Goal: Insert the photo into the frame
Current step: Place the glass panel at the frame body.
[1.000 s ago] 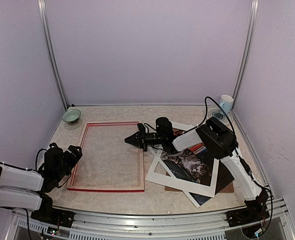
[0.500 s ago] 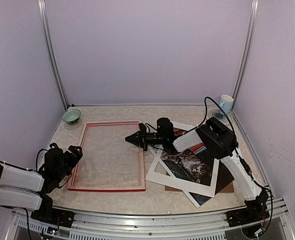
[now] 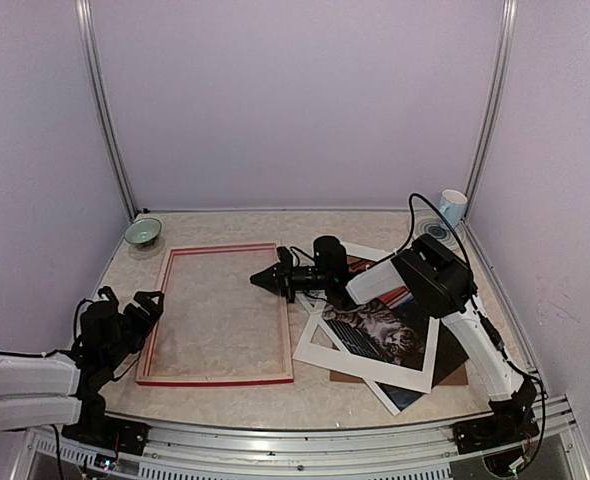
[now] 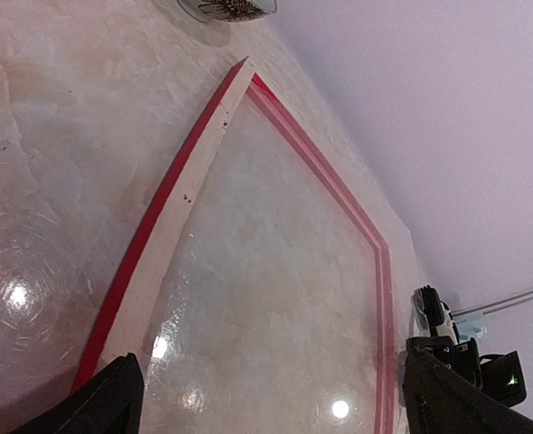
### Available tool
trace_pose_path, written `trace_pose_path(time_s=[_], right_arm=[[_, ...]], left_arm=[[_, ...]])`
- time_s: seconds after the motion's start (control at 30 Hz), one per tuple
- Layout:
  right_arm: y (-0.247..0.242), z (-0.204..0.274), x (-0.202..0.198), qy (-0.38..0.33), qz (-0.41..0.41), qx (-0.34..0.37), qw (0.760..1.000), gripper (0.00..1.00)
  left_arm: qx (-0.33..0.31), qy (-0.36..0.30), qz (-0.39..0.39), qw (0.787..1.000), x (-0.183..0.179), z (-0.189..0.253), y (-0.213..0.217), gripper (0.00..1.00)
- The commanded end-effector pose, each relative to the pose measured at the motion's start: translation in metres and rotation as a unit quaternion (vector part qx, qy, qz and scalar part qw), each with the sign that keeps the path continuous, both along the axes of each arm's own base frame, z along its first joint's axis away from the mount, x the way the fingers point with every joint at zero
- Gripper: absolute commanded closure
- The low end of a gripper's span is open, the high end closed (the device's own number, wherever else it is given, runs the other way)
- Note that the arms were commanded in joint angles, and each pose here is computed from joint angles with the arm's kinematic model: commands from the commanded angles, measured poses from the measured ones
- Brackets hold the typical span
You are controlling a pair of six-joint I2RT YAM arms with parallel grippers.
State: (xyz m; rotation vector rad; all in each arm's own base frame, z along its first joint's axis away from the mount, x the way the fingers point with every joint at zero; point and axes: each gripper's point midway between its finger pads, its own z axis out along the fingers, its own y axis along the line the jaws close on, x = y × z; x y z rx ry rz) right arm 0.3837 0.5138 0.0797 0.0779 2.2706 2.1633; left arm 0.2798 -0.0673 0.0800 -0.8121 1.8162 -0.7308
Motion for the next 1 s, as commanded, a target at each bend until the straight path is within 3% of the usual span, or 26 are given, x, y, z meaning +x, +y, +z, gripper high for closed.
trace_pose_path(time_s=[0.0, 0.17, 0.6, 0.97], right_arm=[[0.006, 0.007, -0.008, -0.007, 0.006, -0.02, 1.0, 0.96], [0.006, -0.003, -0.009, -0.001, 0.004, -0.03, 1.0, 0.96], [0.003, 0.035, -0.01, -0.008, 0.02, 0.064, 0.998, 0.97], [0.005, 0.054, -0.011, -0.031, 0.009, 0.056, 0.998, 0.98]], left_arm=[[-0.01, 0.007, -0.017, 1.0, -0.013, -0.012, -0.004, 0.01], [-0.012, 0.007, -0.015, 1.0, -0.015, -0.013, -0.002, 0.01], [0.026, -0.021, 0.057, 0.998, -0.016, 0.01, 0.03, 0.01], [0.018, 0.032, 0.061, 0.997, -0.017, -0.02, 0.044, 0.01]])
